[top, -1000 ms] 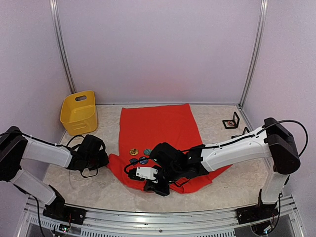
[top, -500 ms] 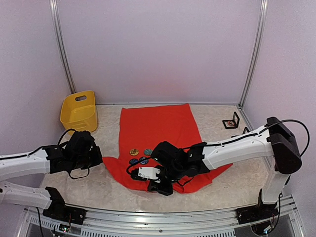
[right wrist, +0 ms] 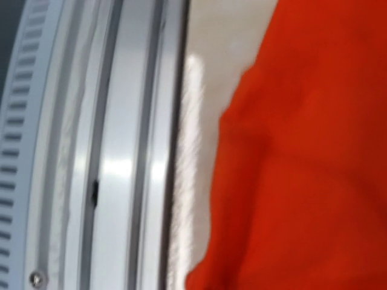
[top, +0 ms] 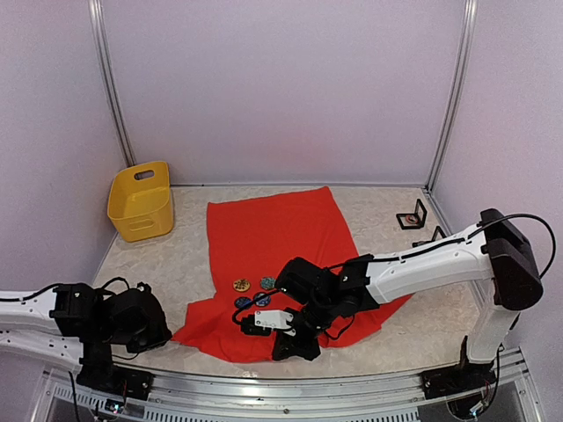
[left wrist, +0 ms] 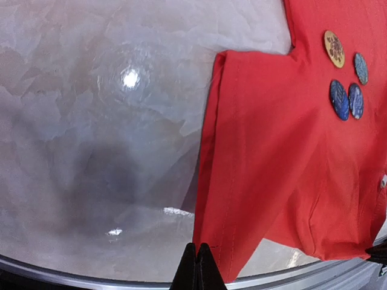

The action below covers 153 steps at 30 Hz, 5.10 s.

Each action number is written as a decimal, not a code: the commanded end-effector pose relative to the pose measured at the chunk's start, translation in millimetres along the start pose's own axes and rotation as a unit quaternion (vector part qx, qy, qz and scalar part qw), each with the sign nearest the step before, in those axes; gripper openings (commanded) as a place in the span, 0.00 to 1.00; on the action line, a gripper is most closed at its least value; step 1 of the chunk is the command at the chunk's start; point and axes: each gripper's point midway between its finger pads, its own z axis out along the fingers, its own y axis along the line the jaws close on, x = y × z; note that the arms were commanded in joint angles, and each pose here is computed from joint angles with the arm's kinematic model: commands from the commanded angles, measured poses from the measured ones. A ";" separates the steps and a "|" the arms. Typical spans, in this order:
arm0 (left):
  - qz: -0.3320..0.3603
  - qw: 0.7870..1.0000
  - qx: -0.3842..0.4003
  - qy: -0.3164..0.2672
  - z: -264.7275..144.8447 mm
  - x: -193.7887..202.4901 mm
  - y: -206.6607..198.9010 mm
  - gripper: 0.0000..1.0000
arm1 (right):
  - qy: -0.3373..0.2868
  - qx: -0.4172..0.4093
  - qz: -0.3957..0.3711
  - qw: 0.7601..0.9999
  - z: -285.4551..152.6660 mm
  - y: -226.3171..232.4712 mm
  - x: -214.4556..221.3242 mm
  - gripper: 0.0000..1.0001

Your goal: Pin the brooch onto the clothing

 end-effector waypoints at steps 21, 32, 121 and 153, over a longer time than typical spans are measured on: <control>0.094 0.980 -0.029 -0.171 -31.7 -56.4 -58.8 0.27 | -0.066 0.322 0.395 0.858 -142.0 -165.1 84.4 0.14; 0.195 0.975 -0.035 -0.103 89.3 -74.3 -106.1 0.20 | -0.025 0.376 0.490 0.786 -134.8 -212.1 179.8 0.00; 0.008 0.981 -0.142 -0.129 46.2 -89.7 53.1 0.27 | -0.018 0.416 0.610 0.674 -211.9 -138.2 250.7 0.00; 0.169 0.955 -0.077 -0.230 2.0 -206.5 -80.7 0.86 | 0.193 0.608 0.500 0.586 -357.7 -395.9 331.6 0.31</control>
